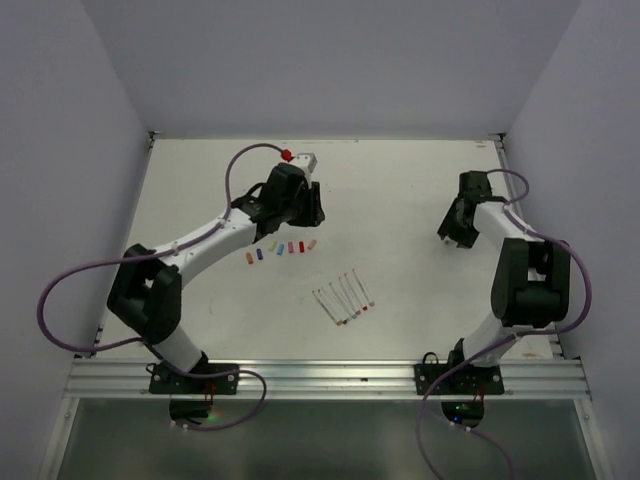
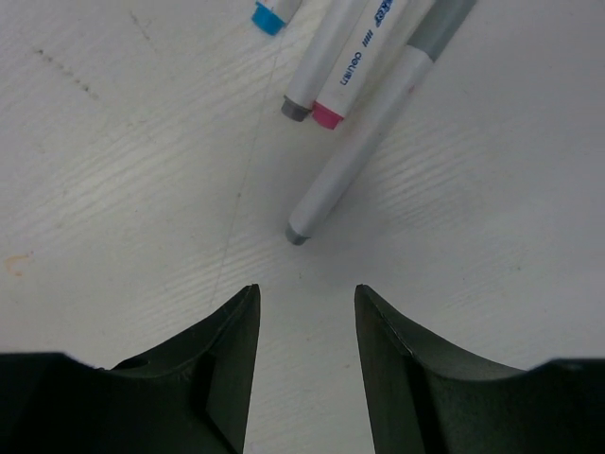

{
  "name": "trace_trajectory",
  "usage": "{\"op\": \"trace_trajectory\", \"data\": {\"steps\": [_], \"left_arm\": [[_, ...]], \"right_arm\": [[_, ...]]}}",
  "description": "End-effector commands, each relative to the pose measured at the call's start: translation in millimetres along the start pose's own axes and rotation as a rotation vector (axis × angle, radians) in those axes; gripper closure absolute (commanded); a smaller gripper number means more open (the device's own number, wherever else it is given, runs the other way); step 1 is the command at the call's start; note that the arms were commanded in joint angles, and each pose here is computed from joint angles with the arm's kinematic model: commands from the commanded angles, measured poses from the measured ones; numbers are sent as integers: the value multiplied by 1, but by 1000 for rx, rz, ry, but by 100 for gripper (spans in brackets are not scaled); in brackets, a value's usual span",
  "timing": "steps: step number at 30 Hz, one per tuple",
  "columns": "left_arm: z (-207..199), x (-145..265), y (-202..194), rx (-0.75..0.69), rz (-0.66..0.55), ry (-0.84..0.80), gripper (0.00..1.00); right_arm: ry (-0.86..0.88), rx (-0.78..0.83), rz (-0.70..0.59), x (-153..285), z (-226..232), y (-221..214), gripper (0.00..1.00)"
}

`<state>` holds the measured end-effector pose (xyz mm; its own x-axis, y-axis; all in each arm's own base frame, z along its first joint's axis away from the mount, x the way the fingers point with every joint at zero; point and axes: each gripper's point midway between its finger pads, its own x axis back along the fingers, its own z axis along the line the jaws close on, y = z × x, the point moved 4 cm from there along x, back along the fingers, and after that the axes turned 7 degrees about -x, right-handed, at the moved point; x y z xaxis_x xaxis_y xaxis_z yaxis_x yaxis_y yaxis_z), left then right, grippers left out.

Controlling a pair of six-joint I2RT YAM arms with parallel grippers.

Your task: Open the pen caps

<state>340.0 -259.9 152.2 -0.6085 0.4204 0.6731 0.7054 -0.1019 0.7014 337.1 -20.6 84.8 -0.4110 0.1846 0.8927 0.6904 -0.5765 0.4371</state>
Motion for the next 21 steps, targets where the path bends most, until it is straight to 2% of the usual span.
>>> {"op": "trace_trajectory", "data": {"steps": [1,5,8,17,20,21], "left_arm": [[-23,49,38,-27,-141,-121,57],[-38,92,50,-17,-227,-226,56],[-43,107,49,-24,-244,-275,56],[-43,120,40,-68,-237,-298,55],[-43,123,40,-72,-243,-301,55],[-43,123,40,-72,-243,-301,55]], "right_arm": [[6,-52,-55,-7,2,25,52],[12,-66,-56,-19,8,30,53],[9,-77,-45,-30,11,31,53],[-84,-81,-51,-42,2,33,56],[-108,-79,-55,-42,-4,29,62],[-115,-80,-56,-41,-6,29,67]]}}
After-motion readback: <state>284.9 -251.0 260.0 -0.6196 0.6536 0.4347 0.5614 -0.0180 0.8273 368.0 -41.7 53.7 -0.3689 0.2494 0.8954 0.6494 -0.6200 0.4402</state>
